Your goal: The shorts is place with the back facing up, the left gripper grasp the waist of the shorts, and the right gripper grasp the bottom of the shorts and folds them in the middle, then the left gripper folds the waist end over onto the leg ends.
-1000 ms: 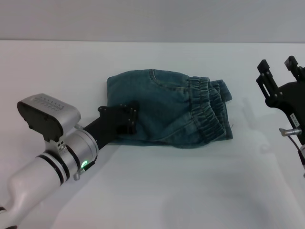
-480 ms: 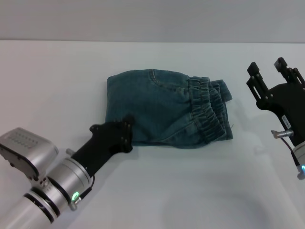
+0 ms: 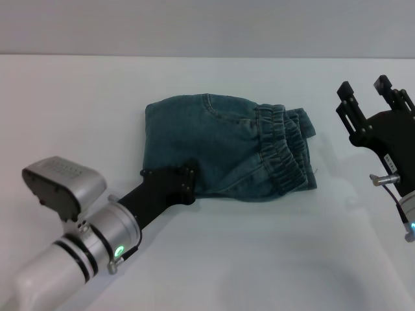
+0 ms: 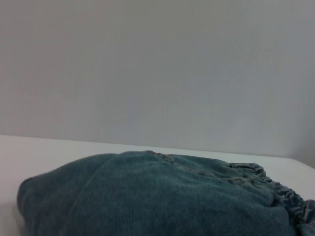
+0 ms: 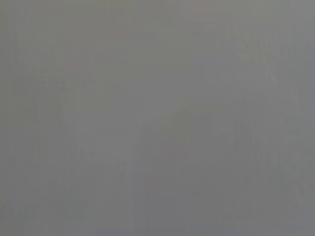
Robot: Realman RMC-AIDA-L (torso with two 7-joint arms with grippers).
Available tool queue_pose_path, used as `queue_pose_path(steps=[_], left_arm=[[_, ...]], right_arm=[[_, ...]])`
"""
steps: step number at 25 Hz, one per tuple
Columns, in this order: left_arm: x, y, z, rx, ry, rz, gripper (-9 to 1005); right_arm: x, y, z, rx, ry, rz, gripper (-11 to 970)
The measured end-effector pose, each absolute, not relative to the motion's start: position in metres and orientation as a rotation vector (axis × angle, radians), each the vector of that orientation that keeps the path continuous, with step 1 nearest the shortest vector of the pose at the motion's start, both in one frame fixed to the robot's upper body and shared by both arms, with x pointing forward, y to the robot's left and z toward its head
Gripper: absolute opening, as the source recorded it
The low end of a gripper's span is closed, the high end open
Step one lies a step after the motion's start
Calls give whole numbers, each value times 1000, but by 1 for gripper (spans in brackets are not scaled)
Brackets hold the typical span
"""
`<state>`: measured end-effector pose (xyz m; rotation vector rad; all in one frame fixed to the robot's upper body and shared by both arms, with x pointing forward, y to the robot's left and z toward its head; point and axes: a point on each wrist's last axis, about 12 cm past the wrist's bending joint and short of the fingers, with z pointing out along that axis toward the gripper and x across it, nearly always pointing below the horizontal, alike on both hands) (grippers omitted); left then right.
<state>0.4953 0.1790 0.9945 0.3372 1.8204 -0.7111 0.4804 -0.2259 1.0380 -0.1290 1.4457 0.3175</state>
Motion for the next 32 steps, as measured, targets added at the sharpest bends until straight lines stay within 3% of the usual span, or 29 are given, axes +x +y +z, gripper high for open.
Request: queue_pose_path(steps=[10,23,24,27,32], left_arm=[[529,169,998,456,1895,-625,67],[534,171,1009,444,1801,-638,79],[524,181,1015,434,1662,-594,80],[515,198,1022,471,1512,-413,83],[513,230,1026,383,1447,-208,88]], right_arm=[[479,-228,1037,-120,1448,311,646],[480,-226,1038,-136,1440,316,648],[479,-226,1038,-145,1434,312,649],[474,-230,1037,-174,1400,297,649],[463,-244,1036,-213,1329,209,650]])
